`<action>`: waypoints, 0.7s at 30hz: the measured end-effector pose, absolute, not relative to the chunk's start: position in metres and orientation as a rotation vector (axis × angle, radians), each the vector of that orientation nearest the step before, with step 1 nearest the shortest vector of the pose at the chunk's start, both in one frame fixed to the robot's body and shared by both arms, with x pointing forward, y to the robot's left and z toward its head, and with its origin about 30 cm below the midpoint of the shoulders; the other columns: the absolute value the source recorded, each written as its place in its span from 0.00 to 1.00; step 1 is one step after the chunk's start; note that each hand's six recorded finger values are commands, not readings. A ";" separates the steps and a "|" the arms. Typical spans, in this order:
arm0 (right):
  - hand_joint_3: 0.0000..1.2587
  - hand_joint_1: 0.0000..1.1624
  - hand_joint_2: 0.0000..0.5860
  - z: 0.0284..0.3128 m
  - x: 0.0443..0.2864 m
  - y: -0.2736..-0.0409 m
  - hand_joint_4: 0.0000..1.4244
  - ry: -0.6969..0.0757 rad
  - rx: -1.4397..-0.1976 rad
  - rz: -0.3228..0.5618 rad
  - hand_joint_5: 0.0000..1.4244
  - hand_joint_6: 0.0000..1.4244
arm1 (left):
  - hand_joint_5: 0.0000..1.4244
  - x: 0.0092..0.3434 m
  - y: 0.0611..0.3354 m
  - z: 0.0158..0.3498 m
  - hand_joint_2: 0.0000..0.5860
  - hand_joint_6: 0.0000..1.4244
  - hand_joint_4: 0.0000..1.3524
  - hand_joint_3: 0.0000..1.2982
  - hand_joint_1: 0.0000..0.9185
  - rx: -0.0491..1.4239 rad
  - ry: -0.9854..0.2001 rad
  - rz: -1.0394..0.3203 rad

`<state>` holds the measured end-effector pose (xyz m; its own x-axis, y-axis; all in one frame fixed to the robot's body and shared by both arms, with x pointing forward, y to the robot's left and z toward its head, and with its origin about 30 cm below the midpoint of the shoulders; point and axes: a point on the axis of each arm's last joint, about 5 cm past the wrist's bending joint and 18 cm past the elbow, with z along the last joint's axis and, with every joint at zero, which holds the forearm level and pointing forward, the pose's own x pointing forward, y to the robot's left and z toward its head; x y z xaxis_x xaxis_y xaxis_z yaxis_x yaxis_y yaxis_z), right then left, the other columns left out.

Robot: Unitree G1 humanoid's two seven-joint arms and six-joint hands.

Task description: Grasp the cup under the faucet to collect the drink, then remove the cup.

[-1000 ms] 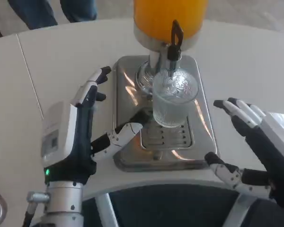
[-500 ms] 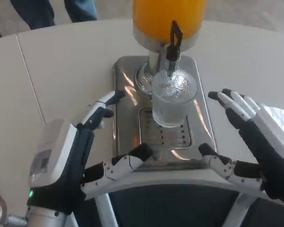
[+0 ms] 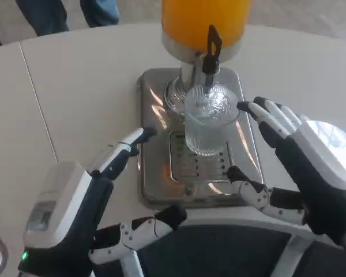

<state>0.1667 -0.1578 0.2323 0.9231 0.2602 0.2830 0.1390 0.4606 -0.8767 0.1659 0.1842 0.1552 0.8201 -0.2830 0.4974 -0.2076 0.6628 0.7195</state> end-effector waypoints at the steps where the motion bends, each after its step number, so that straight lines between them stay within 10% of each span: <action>1: 0.06 0.48 0.76 0.234 0.167 -0.157 0.00 -0.419 -1.095 0.072 0.00 0.01 | 0.21 0.165 0.185 0.155 0.18 0.29 0.14 0.17 0.12 0.863 -0.628 -0.049; 21: 0.06 0.46 0.75 0.247 0.200 -0.150 0.00 -0.561 -1.043 -0.027 0.00 0.02 | 0.18 0.147 0.188 0.155 0.18 0.27 0.11 0.16 0.12 0.896 -0.655 -0.120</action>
<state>0.1996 -0.1500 0.2470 0.8597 0.2387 0.4515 0.2814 0.5165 -0.8087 0.1470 0.1878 0.1553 0.8004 -0.3606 0.4789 -0.1675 0.6325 0.7563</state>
